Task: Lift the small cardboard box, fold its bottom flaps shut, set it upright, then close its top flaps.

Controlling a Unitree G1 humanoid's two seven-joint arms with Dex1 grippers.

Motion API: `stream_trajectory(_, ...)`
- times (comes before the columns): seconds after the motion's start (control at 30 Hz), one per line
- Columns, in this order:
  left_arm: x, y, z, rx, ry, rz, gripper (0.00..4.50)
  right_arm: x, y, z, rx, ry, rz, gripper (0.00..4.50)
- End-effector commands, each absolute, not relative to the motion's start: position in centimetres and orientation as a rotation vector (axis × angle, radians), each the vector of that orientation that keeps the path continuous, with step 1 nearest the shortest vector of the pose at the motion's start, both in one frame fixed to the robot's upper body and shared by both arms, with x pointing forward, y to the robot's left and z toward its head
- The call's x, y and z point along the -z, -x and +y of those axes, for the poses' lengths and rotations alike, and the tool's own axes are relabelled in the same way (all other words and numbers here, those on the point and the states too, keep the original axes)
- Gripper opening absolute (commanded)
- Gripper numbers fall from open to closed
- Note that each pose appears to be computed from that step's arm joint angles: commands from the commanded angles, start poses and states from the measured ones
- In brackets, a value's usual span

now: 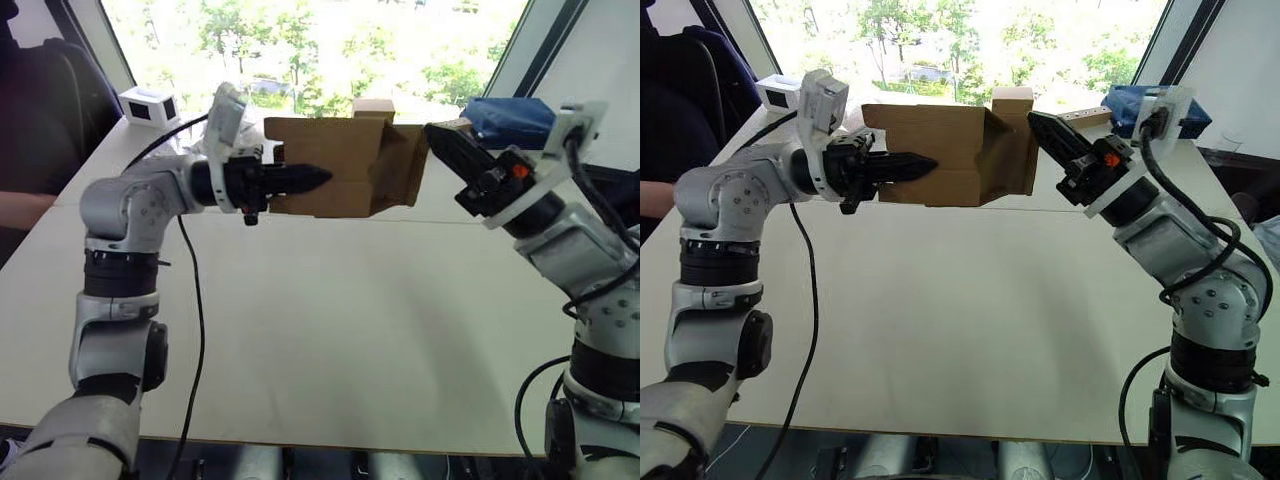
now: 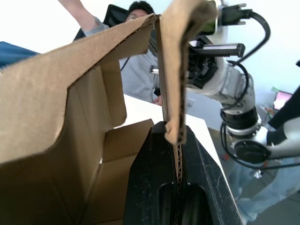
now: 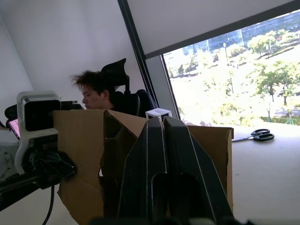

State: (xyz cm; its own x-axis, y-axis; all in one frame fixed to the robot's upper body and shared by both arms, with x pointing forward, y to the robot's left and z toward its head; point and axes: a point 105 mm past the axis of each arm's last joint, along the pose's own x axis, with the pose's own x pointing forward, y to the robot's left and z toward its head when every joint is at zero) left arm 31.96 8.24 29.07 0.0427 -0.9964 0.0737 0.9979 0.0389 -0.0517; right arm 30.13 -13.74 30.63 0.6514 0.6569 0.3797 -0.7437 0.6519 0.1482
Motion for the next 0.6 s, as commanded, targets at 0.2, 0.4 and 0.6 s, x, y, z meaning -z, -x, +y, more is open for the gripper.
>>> stream_trajectory(0.2,-30.1,-30.7,7.6,1.597,0.049,-0.062,0.00,-30.0,-30.4,-11.9,-0.851,-0.227,-0.296,0.01)
stream_trajectory(0.4,-29.8,-30.7,7.5,1.606,0.031,-0.050,0.00,-29.7,-30.3,-10.8,-0.896,-0.239,-0.289,0.01)
stream_trajectory(0.6,-29.9,-30.4,7.2,1.633,0.035,-0.042,0.00,-29.7,-29.9,-9.6,-0.964,-0.260,-0.291,0.01)
